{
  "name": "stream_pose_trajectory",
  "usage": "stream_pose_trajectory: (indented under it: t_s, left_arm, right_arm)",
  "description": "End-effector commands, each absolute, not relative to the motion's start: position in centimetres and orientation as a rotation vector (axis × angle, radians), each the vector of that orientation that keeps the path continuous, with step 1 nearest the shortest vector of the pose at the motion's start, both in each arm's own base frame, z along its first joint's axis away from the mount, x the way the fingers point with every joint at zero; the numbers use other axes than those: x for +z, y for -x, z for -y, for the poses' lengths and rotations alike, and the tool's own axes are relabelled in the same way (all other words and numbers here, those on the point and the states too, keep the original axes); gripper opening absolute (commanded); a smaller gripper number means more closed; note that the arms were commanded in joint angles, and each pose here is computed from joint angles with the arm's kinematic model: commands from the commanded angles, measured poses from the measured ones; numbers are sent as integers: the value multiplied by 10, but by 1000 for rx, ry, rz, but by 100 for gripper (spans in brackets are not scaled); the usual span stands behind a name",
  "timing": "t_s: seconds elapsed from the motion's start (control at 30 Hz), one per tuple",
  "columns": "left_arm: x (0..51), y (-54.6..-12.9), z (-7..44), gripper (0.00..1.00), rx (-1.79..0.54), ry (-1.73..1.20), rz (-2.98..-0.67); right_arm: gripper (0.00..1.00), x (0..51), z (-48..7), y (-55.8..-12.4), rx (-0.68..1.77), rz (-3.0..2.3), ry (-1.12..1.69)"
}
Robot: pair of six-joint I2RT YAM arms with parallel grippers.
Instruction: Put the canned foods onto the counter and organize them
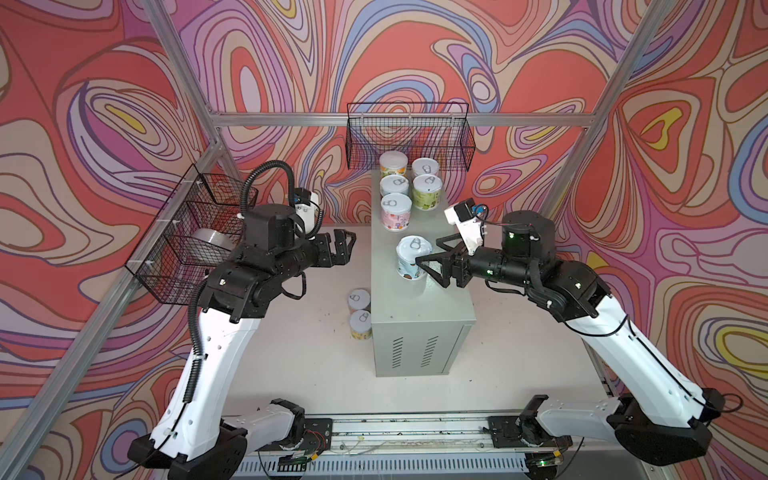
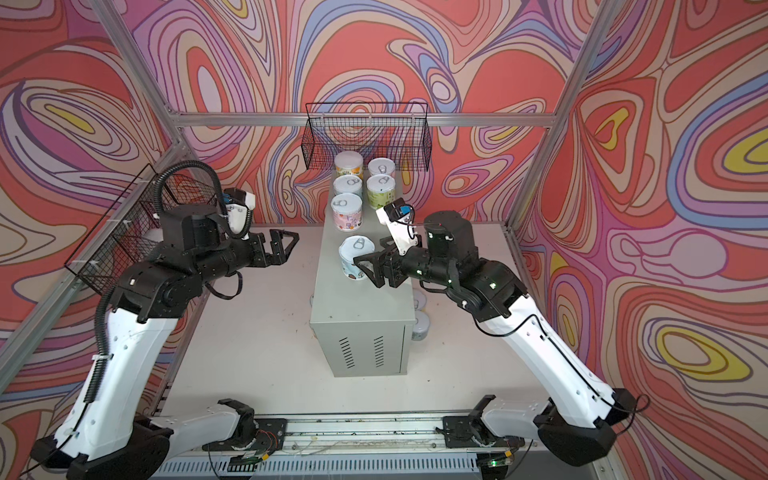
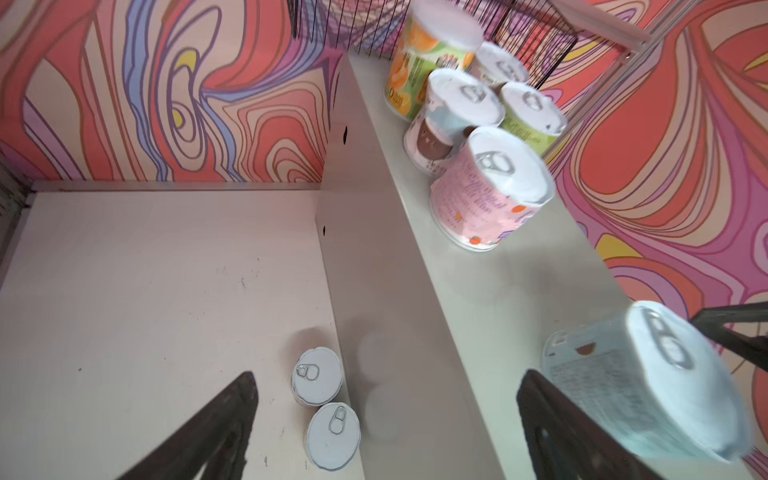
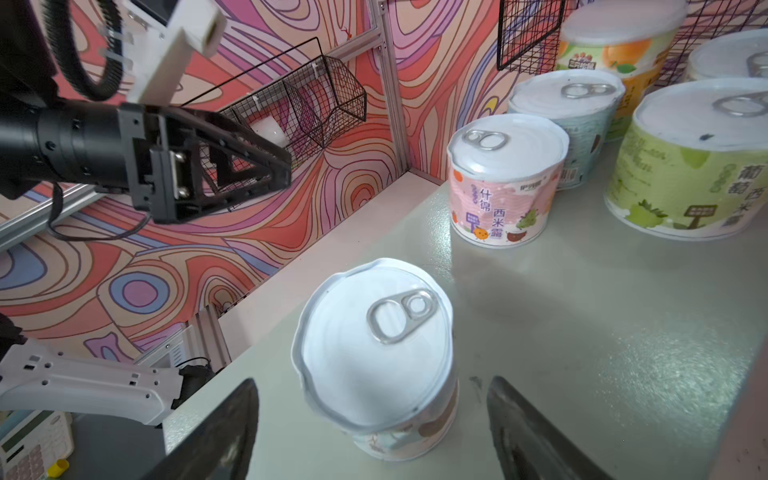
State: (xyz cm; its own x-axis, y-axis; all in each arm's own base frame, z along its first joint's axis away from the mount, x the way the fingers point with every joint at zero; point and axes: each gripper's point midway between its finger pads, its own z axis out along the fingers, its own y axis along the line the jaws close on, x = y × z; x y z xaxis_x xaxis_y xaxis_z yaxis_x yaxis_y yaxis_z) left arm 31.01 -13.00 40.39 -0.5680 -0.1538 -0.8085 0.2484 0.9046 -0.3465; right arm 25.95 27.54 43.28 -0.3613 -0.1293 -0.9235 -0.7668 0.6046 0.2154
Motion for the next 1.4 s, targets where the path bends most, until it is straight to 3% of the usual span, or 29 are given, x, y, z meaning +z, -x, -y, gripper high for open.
stream_pose_trajectory:
  t_s: [0.0,0.3,0.6,1.03,1.37]
  left_arm:
    - [397,-318,136,96,-597,-47,-2097]
    - [383,-330,144,95,-644,-55,-2125]
    - [371,-337,144,94,-640,-63,-2155]
    - [351,-348,141,94,-592,-78,-2199]
    - [336,-355,138,94,-599,-63,-2214]
  right_arm:
    - [89,429,-277,-262,740,-1841,765]
    - [90,415,-295,-271,760,-1864,790]
    - [73,402,-290,-298,639,-1920,693]
    - [70,392,-248,-333,306,-1976,498]
    - [70,386,-247,-362,193,-1969,458]
